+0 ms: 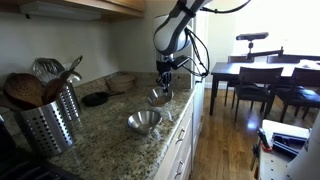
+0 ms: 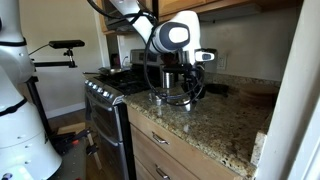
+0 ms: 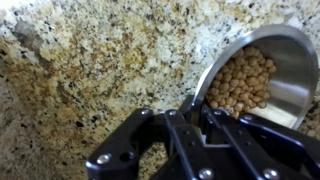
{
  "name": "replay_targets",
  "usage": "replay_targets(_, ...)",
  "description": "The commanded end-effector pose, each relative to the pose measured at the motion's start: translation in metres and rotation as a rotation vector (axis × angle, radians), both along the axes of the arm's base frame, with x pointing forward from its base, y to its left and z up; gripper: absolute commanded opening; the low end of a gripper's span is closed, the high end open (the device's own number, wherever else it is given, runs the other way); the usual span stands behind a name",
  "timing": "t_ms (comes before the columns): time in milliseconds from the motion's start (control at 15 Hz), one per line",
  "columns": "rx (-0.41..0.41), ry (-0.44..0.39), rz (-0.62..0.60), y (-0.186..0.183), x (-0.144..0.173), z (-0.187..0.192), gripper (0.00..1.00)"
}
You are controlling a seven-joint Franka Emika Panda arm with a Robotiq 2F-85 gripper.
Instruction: Pour the things in the bowl on the right into the bowl on the left
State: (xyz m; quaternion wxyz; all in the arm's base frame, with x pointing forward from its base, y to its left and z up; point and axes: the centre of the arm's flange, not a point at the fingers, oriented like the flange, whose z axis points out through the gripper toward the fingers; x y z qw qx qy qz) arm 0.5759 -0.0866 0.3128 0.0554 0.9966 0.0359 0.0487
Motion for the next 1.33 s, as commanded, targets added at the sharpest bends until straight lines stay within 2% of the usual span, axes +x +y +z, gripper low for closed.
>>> replay_targets(0, -0.007, -0.005, 0.044, 0.009, -0.016, 0.035, 0.02)
replay_targets(600, -0.046, -0.021, 0.144, 0.051, -0.027, 0.074, 0.02)
replay_targets(1067, -0.074, -0.016, 0.237, 0.087, -0.041, 0.08, 0.02)
replay_targets(1267, -0.11, -0.02, 0.27, 0.1, -0.045, 0.083, 0.02)
